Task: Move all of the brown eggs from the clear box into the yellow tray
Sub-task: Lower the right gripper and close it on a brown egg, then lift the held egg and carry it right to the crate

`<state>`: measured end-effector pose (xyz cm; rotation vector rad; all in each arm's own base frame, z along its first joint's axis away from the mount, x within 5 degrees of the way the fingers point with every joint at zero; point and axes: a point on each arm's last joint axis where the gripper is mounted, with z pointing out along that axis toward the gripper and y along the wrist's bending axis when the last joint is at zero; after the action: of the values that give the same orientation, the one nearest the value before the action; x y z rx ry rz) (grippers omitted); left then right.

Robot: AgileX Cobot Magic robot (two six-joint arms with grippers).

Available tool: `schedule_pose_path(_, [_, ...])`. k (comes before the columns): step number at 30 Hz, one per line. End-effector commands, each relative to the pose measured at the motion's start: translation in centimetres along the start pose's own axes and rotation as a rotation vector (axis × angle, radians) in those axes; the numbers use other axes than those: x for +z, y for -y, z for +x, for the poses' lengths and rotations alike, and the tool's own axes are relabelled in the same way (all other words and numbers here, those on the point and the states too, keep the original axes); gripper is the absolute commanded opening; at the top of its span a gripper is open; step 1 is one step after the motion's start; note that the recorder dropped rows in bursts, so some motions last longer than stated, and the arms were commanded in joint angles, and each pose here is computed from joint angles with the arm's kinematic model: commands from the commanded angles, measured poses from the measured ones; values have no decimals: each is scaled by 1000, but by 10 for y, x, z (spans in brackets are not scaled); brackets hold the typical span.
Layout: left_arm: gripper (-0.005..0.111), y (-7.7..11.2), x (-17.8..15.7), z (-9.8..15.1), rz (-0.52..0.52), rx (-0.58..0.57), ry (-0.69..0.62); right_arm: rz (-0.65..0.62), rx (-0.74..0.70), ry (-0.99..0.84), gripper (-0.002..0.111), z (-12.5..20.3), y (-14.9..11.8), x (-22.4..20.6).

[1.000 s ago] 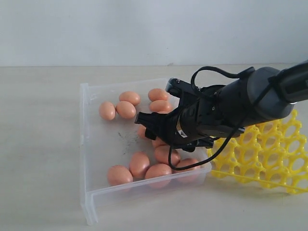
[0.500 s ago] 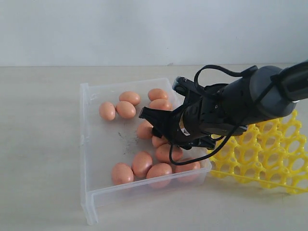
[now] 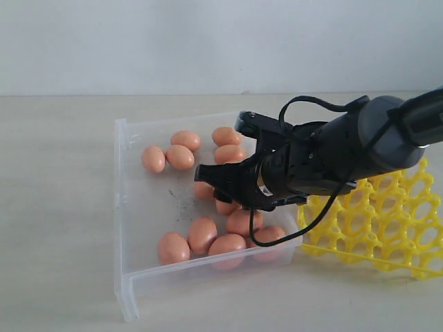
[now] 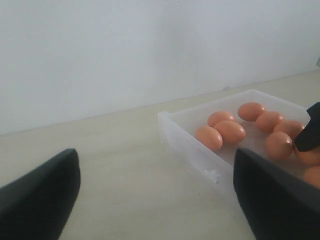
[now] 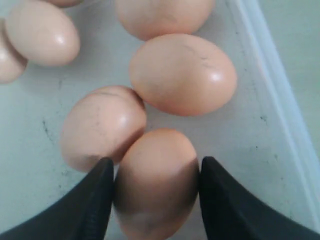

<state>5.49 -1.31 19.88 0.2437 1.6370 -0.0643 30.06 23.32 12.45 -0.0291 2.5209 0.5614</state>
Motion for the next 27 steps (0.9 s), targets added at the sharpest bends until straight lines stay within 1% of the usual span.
schedule_pose_path(1, [78, 0, 0, 0, 4, -14, 8, -20, -339, -2, 0, 1, -1, 3])
schedule_pose_path(3, [78, 0, 0, 0, 4, -14, 8, -72, -403, 14, 0, -1, -6, 3])
schedule_pose_path(4, [78, 0, 0, 0, 4, -14, 8, -111, -449, 30, 0, -2, -9, 2])
schedule_pose_path(6, [78, 0, 0, 0, 4, -14, 8, -205, -498, 94, 0, -6, -19, 0])
schedule_pose_path(7, [78, 0, 0, 0, 4, -14, 8, -249, -466, 162, 0, -11, -25, -1])
schedule_pose_path(8, [78, 0, 0, 0, 4, -14, 8, -254, -466, 223, 0, -15, -27, -2])
schedule_pose_path(9, [78, 0, 0, 0, 4, -14, 8, -251, -425, 299, 0, -19, -29, -4])
schedule_pose_path(11, [78, 0, 0, 0, 4, -14, 8, -196, -373, 440, 0, -23, -30, -7])
schedule_pose_path(13, [78, 0, 0, 0, 4, -14, 8, -130, -401, 583, 0, -20, -31, -12])
schedule_pose_path(14, [78, 0, 0, 0, 4, -14, 8, -120, -434, 644, 0, -17, -33, -16])
schedule_pose_path(16, [78, 0, 0, 0, 4, -14, 8, -147, -493, 756, 0, -9, -37, -23])
schedule_pose_path(20, [78, 0, 0, 0, 4, -14, 8, -239, -438, 934, 0, -1, -34, -38])
schedule_pose_path(21, [78, 0, 0, 0, 4, -14, 8, -250, -420, 958, 0, 2, -30, -41])
schedule_pose_path(22, [78, 0, 0, 0, 4, -14, 8, -234, -423, 935, 0, 7, -24, -40])
schedule_pose_path(27, [78, 0, 0, 0, 4, -14, 8, -124, -528, 908, 0, 19, -11, -39])
